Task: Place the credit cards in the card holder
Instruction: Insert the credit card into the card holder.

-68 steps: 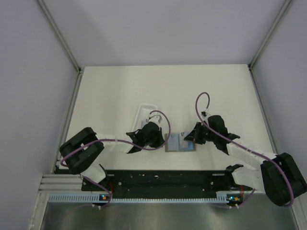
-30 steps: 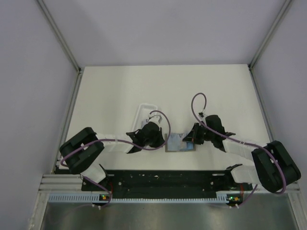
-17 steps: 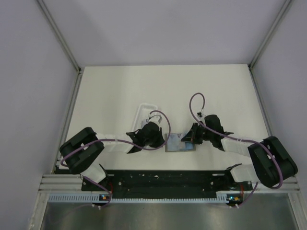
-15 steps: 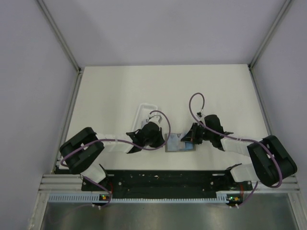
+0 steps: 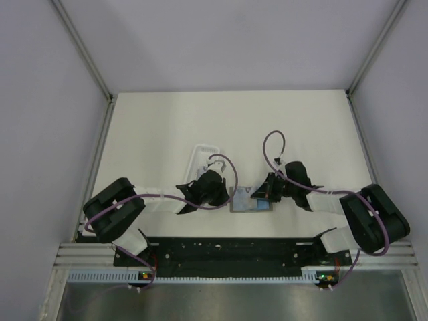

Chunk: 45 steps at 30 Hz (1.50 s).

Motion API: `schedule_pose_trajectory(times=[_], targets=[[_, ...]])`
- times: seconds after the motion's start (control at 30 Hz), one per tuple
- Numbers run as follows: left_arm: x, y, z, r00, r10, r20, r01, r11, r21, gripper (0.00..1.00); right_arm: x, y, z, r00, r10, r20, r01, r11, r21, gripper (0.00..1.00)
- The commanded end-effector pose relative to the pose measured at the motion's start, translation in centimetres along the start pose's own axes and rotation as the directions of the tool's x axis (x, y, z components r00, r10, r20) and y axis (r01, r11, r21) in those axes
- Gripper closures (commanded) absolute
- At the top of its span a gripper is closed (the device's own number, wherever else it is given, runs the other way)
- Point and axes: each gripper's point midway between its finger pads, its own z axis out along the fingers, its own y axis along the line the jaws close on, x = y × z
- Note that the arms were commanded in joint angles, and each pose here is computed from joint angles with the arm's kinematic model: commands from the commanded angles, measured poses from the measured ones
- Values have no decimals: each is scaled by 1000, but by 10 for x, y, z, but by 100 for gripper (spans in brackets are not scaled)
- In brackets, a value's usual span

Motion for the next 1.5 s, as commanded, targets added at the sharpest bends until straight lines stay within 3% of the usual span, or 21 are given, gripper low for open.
schedule_pose_trajectory(times=[0.0,0.97,1.33,1.47], targets=[[18,13,3,998,9,-63,-12,999,-48,100,5,-6,1,1000,16,-8,-16,1000,-6,100],[16,11,1,998,10,-61,-12,999,-37,100,18,15,23,999,-13,-30,13,1000,1,100],[17,12,-1,999,9,-53,-10,999,-37,100,3,20,4,996,-82,19,80,994,78,71],[19,13,-1,998,5,-55,-7,999,-34,100,1,26,-1,995,-96,18,95,993,75,66]])
